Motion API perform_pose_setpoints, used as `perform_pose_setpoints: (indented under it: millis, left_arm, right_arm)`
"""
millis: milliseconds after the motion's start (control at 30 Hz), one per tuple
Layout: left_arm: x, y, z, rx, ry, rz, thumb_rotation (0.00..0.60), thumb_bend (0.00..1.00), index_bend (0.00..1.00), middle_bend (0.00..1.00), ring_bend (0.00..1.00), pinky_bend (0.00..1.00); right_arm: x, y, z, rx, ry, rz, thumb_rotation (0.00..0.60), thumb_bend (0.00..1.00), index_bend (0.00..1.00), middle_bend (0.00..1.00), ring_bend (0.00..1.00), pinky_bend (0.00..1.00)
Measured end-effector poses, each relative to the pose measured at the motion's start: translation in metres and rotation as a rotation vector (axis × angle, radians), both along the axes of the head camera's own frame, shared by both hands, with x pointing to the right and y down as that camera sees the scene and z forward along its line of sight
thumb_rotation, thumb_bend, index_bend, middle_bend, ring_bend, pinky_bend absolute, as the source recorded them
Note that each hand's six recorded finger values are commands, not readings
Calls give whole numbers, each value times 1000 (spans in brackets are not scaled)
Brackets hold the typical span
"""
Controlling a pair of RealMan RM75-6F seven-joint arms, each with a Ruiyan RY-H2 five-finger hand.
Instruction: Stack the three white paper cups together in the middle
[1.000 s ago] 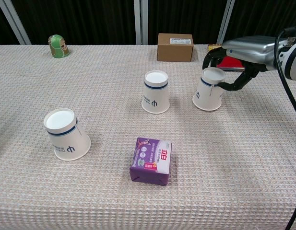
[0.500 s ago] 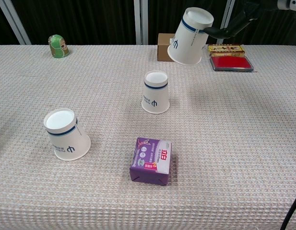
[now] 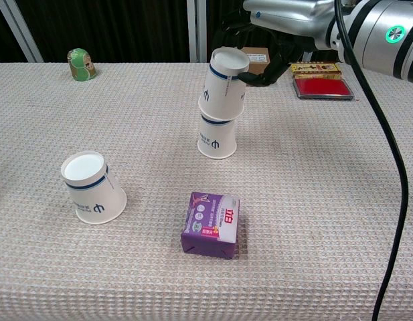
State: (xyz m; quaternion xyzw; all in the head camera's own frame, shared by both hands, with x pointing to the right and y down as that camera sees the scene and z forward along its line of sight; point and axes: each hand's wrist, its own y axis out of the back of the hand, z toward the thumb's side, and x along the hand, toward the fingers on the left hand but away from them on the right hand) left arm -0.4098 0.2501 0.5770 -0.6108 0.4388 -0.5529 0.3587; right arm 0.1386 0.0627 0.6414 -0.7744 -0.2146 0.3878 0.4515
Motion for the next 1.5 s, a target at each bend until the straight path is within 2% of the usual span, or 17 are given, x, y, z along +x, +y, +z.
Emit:
perform_pose_setpoints:
  millis: [200, 400, 467, 500, 567, 633, 767, 933, 1100, 1367, 1500]
  left_arm:
    - [-1, 0, 0, -1, -2, -1, 600, 167, 280, 148, 105, 134]
    - [1, 0, 1, -7, 4, 6, 600, 167, 280, 148, 105, 134]
    - [3, -1, 2, -11, 7, 15, 600, 167, 280, 147, 105, 134]
    - [4, -2, 2, -14, 7, 22, 600, 167, 280, 147, 105, 134]
    - [7, -4, 3, -23, 1, 42, 600, 167, 280, 147, 105, 134]
    - [11, -7, 3, -30, -2, 70, 600, 167, 280, 148, 105, 134]
    - [24, -16, 5, -52, 4, 141, 600, 167, 280, 148, 105, 134]
    - [40, -24, 10, -97, 6, 233, 600, 167, 280, 149, 105, 134]
    - [61, -28, 21, -183, 28, 319, 600, 167, 281, 163, 105, 134]
    - [111, -32, 42, -301, 84, 454, 600, 161, 275, 156, 105, 134]
    - [131, -40, 53, -305, 103, 478, 600, 161, 274, 153, 105, 135]
  right_arm:
    - [-6, 0, 8, -1, 22, -18, 600, 428, 496, 389, 232, 187]
    - [-11, 3, 22, -34, 54, -31, 600, 428, 466, 366, 219, 171]
    - [-10, 5, 29, -50, 72, -33, 600, 427, 410, 337, 191, 151]
    - [-10, 6, 32, -57, 80, -34, 600, 426, 341, 300, 161, 130]
    - [-8, 9, 39, -80, 104, -38, 600, 411, 121, 150, 67, 61]
    - [-4, 13, 46, -104, 133, -41, 600, 389, 7, 34, 10, 14]
    - [7, 17, 51, -133, 176, -27, 600, 369, 0, 0, 0, 0]
    - [36, 12, 31, -102, 147, 52, 600, 370, 0, 0, 0, 0]
    - [83, 11, 3, -48, 116, 147, 600, 371, 0, 0, 0, 0]
    - [155, 34, -29, 2, 54, 288, 600, 370, 0, 0, 0, 0]
    - [176, 46, -36, 5, 34, 326, 600, 371, 0, 0, 0, 0]
